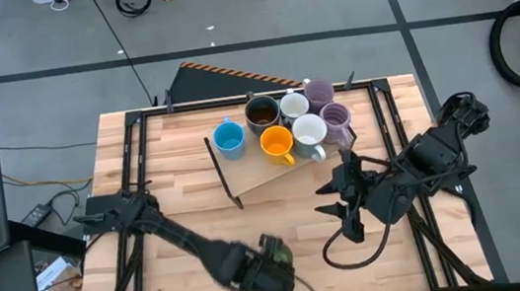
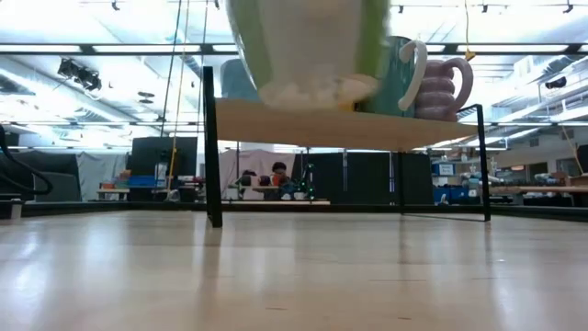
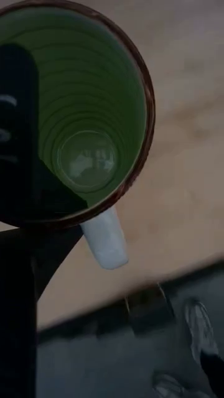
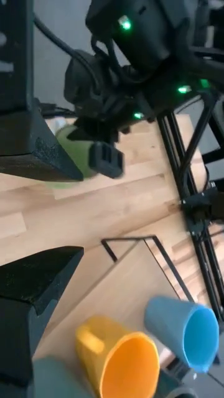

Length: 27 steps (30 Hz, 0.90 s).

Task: Place coffee mugs
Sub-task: Put the green mug on the shelf

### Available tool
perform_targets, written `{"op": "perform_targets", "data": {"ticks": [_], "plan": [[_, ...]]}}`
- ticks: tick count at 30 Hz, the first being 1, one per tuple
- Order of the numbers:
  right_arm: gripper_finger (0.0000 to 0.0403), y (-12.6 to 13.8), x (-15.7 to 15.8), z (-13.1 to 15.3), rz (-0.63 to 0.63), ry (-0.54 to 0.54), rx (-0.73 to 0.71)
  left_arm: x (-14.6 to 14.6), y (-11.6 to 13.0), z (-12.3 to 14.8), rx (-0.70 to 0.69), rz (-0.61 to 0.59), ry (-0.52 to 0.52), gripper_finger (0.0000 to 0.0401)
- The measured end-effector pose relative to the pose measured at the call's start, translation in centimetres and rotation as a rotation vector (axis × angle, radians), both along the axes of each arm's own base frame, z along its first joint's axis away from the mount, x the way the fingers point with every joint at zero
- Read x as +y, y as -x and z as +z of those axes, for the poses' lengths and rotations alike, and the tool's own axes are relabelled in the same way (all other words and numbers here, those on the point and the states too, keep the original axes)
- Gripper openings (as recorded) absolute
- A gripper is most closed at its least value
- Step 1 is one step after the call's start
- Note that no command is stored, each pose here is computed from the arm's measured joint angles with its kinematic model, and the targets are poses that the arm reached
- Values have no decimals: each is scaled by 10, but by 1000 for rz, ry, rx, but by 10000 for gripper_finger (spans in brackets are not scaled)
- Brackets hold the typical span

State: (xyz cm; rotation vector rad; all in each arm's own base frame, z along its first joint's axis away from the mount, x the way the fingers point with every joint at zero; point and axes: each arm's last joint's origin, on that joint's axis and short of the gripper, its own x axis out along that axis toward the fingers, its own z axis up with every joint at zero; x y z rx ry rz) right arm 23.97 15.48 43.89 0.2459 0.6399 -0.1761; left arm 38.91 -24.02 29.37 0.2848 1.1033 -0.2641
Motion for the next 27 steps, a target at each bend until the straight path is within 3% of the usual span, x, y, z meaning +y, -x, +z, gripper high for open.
{"op": "perform_targets", "data": {"ticks": [6,10,14,20,27], "plan": [[185,9,-8,7,-2,37,-12,60,-13,31,68,92,-5,25],[185,10,-12,4,46,121,37,98,-20,37,118,151,62,25],[185,16,-17,-2,58,193,128,124,-23,42,130,195,56,25],[185,28,-23,-4,42,211,195,145,-10,54,182,229,26,25],[185,35,-30,5,-9,212,125,154,11,81,126,171,-36,25]]}}
